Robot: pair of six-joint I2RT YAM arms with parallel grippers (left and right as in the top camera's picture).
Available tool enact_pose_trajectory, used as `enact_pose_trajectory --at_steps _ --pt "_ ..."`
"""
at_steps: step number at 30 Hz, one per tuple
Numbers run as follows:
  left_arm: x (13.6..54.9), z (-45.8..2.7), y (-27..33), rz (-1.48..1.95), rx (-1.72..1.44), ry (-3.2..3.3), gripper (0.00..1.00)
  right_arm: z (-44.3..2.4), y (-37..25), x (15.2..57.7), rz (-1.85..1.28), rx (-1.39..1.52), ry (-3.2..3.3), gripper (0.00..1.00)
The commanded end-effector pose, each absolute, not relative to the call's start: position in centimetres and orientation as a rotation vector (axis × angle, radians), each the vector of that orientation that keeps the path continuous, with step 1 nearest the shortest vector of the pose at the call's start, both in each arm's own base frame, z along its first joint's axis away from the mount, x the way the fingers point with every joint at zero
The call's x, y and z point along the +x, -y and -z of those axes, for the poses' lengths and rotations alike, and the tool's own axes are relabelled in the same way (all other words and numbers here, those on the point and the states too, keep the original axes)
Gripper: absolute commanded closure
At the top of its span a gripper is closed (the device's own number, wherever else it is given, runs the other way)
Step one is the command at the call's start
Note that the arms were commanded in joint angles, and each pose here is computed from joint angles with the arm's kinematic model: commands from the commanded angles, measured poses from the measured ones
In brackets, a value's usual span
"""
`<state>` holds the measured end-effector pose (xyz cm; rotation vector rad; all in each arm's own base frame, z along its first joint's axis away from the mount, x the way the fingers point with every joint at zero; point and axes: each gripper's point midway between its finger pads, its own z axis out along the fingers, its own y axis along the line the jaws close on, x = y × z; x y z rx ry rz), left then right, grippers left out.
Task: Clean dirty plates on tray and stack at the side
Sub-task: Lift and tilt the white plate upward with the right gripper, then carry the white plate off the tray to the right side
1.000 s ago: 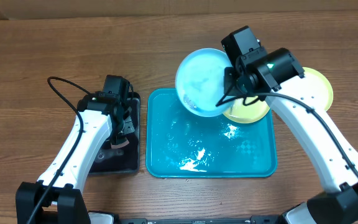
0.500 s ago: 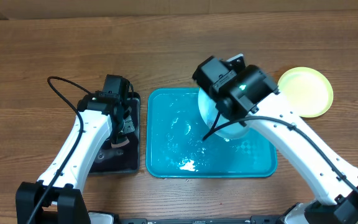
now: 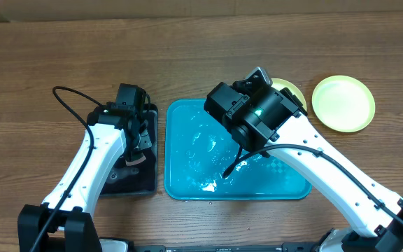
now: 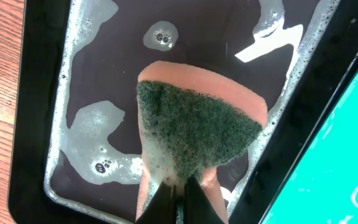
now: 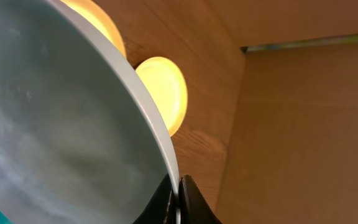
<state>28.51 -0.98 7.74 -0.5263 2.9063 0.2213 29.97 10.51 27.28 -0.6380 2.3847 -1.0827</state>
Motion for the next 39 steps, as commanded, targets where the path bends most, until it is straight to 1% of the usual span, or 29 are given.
enact_pose_trajectory --at_steps 1,4,28,31,32,33,34,35,37,39 --pt "28.7 -7.9 0.7 -0.23 -0.562 -2.887 0.96 -29.2 -10.1 30.6 1.157 -0.651 -2.293 0.96" --pt "28.7 -7.9 0.7 -0.23 -0.561 -2.888 0.96 -29.8 -9.8 30.8 1.197 -0.644 -2.255 0.96" --pt "28.8 -7.9 0.7 -0.231 -0.561 -2.882 0.96 -29.8 -9.8 30.8 1.196 -0.641 -2.253 0.96" --pt "28.8 -7.9 0.7 -0.231 -0.561 -2.882 0.96 -29.5 -10.9 31.8 1.112 -0.602 -2.254 0.96" --pt "28.8 -7.9 0.7 -0.23 -0.561 -2.881 0.96 -29.0 -11.1 32.1 1.081 -0.629 -2.279 0.96" --pt "28.9 -7.9 0.7 -0.229 -0.561 -2.88 0.96 -28.8 -10.8 32.0 1.083 -0.647 -2.297 0.96" --pt "28.8 -7.9 0.7 -0.231 -0.56 -2.883 0.96 -29.1 -10.6 31.2 1.095 -0.6 -2.294 0.96" --pt "28.7 -7.9 0.7 -0.232 -0.56 -2.885 0.96 -29.0 -11.3 31.3 1.046 -0.56 -2.287 0.96" --pt "28.8 -7.9 0.7 -0.23 -0.561 -2.881 0.96 -27.8 -13.0 31.9 0.928 -0.616 -2.331 0.96" --pt "29.0 -7.9 0.8 -0.225 -0.561 -2.873 0.96 -27.4 -12.5 31.1 0.96 -0.635 -2.364 0.96"
